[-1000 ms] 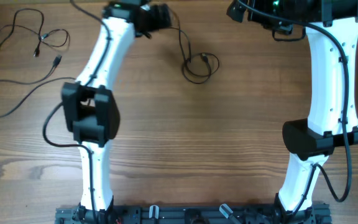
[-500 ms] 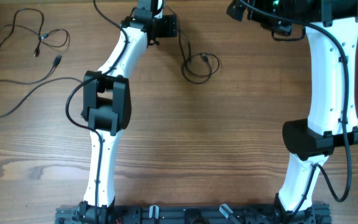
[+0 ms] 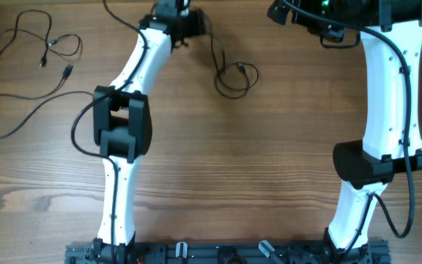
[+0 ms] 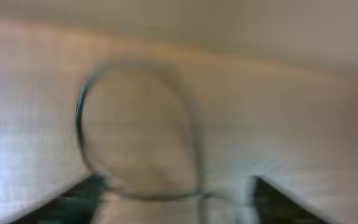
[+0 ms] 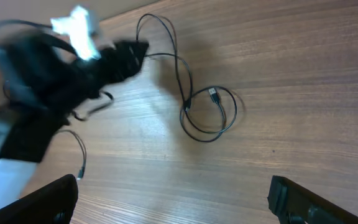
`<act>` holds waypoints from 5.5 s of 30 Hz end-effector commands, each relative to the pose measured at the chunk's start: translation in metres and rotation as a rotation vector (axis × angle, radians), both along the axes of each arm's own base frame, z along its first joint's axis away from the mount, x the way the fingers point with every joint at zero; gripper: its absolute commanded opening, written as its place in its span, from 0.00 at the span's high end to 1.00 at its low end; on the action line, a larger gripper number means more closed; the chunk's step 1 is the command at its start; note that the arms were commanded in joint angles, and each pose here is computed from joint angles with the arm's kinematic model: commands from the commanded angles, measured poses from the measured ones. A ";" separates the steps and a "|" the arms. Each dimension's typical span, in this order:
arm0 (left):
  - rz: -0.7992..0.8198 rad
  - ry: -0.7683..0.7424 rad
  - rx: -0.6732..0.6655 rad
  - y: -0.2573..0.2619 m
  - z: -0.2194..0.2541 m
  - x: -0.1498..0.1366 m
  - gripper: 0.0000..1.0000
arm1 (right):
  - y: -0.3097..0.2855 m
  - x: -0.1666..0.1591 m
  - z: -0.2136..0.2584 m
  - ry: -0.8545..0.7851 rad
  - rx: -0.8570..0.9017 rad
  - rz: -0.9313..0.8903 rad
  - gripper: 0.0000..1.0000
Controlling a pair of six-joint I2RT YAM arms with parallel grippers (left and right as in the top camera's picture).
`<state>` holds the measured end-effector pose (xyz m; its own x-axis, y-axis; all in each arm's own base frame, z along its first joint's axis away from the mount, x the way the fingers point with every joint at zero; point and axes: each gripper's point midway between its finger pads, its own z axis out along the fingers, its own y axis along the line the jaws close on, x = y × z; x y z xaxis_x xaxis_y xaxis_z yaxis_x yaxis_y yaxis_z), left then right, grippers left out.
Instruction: Untangle cables
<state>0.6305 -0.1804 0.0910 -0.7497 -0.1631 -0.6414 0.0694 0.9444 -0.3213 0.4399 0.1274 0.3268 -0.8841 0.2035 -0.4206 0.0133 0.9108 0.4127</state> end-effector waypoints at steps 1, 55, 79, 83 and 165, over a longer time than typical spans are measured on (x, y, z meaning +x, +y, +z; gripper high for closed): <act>0.063 -0.091 -0.128 -0.005 0.055 0.011 0.00 | 0.005 0.001 -0.005 0.019 0.016 0.005 0.00; 0.498 -0.829 -0.121 0.223 0.522 -0.343 0.96 | 0.008 0.001 -0.003 0.018 0.033 0.015 0.00; 1.481 -0.124 -0.046 0.430 0.333 -0.394 0.96 | 0.009 0.000 -0.004 0.022 0.033 0.015 0.00; 1.702 0.034 0.058 0.494 0.285 -0.406 0.96 | 0.009 0.001 -0.003 0.014 0.034 0.014 0.00; 1.788 0.427 -0.179 0.594 -0.001 -0.404 0.95 | 0.010 0.008 0.001 -0.019 0.041 0.015 0.00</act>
<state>0.2321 0.4137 0.1196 0.2778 -0.8745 -0.3976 -0.9573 -0.2175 -0.1905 0.4483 0.1326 0.3343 -0.8669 0.2235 -0.4456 0.0013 0.8949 0.4463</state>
